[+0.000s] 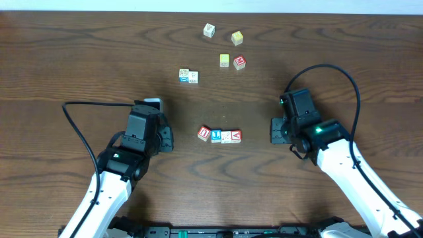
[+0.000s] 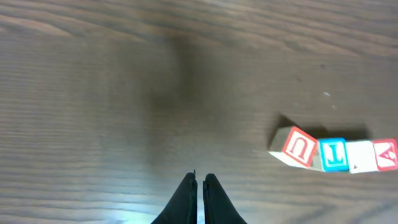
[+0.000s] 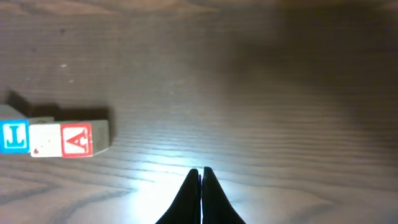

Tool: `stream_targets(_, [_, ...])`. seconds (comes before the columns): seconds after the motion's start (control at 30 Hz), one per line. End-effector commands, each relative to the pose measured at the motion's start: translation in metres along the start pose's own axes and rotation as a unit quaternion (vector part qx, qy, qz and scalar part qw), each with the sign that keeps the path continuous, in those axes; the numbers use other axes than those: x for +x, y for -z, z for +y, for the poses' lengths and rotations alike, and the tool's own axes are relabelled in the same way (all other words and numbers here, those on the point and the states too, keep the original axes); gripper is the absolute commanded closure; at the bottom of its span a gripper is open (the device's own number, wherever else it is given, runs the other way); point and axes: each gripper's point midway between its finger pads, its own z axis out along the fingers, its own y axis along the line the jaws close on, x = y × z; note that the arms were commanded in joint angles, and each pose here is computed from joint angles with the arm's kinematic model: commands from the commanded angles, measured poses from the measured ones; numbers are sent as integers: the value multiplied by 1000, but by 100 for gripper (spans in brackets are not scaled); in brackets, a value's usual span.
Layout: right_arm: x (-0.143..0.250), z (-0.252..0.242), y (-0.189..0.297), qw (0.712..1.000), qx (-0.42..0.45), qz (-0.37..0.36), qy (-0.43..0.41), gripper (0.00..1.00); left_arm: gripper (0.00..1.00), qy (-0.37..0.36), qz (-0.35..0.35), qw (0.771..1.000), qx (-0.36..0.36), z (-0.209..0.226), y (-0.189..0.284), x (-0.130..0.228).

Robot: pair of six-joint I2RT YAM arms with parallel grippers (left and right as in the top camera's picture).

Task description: Lift 4 blocks

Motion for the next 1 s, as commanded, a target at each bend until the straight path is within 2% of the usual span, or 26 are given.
stream_targets(0.0, [16,5,-9,1000,-21,23,0,99,93,-19,17,999,37,-12,0,10])
stream_targets(0.1, [20,4,-12,999,-21,27,0,99,93,-29,27,997,63,-21,-2,15])
stream_targets(0.6, [4,10,-22,999,-37,-13,1,99,93,-14,62,995,75,-27,-53,20])
stream_targets(0.97, [16,11,-55,999,-48,23,-6,99,93,0,52,995,90,-33,-55,14])
